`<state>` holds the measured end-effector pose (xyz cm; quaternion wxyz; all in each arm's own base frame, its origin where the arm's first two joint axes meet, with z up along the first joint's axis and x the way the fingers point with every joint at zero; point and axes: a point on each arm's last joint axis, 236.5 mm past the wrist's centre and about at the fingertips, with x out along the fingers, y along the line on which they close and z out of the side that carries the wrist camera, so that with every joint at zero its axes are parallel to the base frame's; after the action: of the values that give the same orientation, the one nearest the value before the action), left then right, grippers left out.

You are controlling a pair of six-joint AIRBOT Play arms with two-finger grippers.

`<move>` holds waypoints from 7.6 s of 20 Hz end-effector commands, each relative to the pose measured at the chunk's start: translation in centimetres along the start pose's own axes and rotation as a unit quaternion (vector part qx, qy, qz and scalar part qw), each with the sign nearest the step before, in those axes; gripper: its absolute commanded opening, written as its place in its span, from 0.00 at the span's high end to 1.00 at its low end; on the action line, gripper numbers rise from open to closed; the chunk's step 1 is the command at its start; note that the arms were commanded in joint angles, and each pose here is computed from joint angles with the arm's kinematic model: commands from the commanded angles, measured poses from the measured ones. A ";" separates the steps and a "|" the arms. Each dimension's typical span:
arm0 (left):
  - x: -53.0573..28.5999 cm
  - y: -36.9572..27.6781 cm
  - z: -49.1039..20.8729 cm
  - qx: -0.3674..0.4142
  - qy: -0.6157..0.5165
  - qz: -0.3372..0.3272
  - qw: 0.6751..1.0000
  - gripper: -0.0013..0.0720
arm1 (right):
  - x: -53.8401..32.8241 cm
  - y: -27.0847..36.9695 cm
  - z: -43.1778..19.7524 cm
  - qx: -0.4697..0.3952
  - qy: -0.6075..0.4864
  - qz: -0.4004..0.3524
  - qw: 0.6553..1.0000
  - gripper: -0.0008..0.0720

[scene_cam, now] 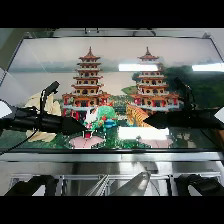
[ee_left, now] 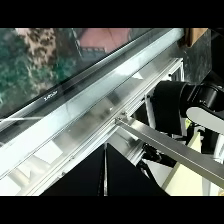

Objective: Fold the shirts.

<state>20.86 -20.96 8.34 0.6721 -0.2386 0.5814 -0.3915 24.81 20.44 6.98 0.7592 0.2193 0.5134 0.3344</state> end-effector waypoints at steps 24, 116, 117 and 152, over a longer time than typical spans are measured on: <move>-23.7 37.9 0.2 -0.399 -0.264 0.184 0.859 0.02 | 0.0 0.0 0.0 0.000 0.001 0.000 1.000 0.97; -7.0 7.1 11.4 0.023 -0.133 0.035 0.990 0.95 | -2.9 -10.2 18.5 0.008 -0.091 -0.111 0.990 0.95; -5.6 9.1 11.4 0.001 -0.120 0.032 0.992 0.94 | -0.7 -12.3 17.9 0.033 -0.063 -0.107 0.992 0.68; 8.5 21.0 19.9 -0.047 0.141 0.036 0.988 0.94 | 12.7 -11.4 -10.6 0.282 0.158 -0.023 0.946 0.97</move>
<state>45.37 -17.57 -10.03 0.5875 -0.1772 0.7052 -0.3553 21.26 22.10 -13.17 0.5793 0.3623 0.7091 0.1742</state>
